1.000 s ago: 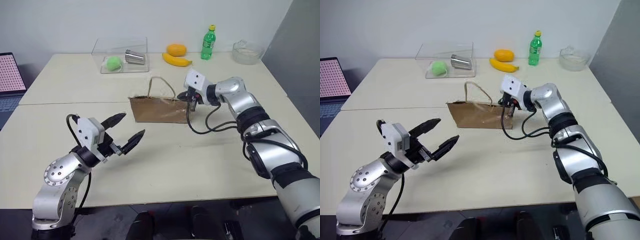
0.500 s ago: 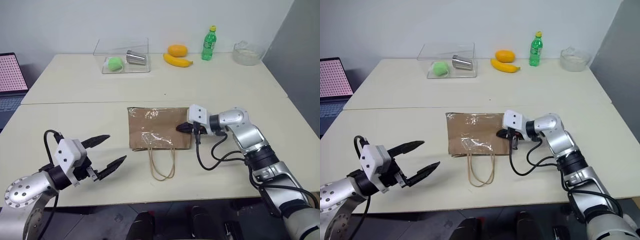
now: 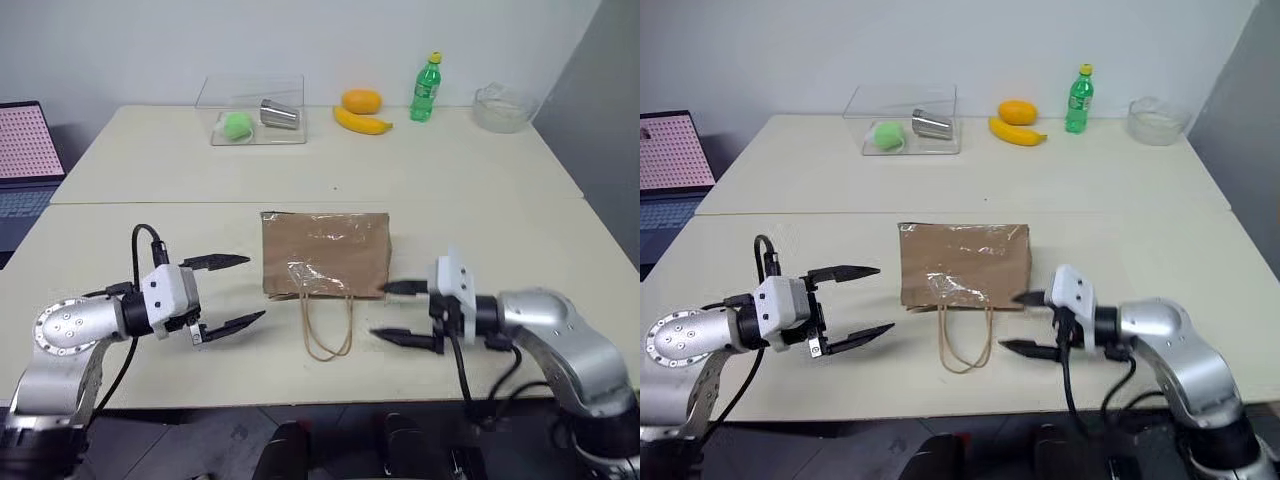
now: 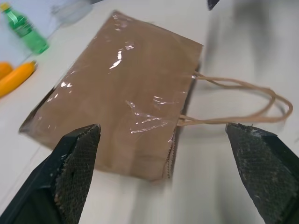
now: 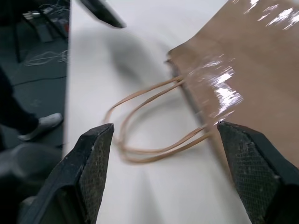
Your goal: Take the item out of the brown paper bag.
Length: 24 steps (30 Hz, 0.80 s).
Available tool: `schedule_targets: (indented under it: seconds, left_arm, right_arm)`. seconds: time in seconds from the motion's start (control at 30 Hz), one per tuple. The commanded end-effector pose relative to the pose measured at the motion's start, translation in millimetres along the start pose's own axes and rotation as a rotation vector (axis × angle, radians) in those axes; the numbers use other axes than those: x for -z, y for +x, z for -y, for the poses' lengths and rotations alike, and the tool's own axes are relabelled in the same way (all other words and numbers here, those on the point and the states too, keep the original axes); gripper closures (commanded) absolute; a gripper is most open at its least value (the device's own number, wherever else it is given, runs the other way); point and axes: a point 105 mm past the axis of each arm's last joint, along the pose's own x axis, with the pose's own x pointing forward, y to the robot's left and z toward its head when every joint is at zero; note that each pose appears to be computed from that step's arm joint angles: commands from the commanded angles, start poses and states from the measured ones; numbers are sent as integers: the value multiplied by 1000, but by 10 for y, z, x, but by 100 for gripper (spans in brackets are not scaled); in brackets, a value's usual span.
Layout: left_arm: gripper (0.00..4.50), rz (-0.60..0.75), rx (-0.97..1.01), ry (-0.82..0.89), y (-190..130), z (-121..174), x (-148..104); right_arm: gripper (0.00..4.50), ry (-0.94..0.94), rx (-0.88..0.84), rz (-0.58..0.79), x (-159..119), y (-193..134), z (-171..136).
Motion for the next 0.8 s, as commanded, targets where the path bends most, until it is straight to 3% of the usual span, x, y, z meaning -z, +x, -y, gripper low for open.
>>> schedule_targets:
  seconds: [0.03, 0.33, 0.8]
  left_arm:
    - [0, 10, 109, 147, 135, 35, 30]
    - [0, 63, 225, 231, 444, 180, 169]
    - [0, 186, 269, 204, 816, 345, 103]
  right_arm:
    - [71, -26, 39, 21, -74, -17, -79]
    - [71, 4, 88, -11, 27, -24, -206]
    - [71, 17, 109, -36, 23, -79, -235]
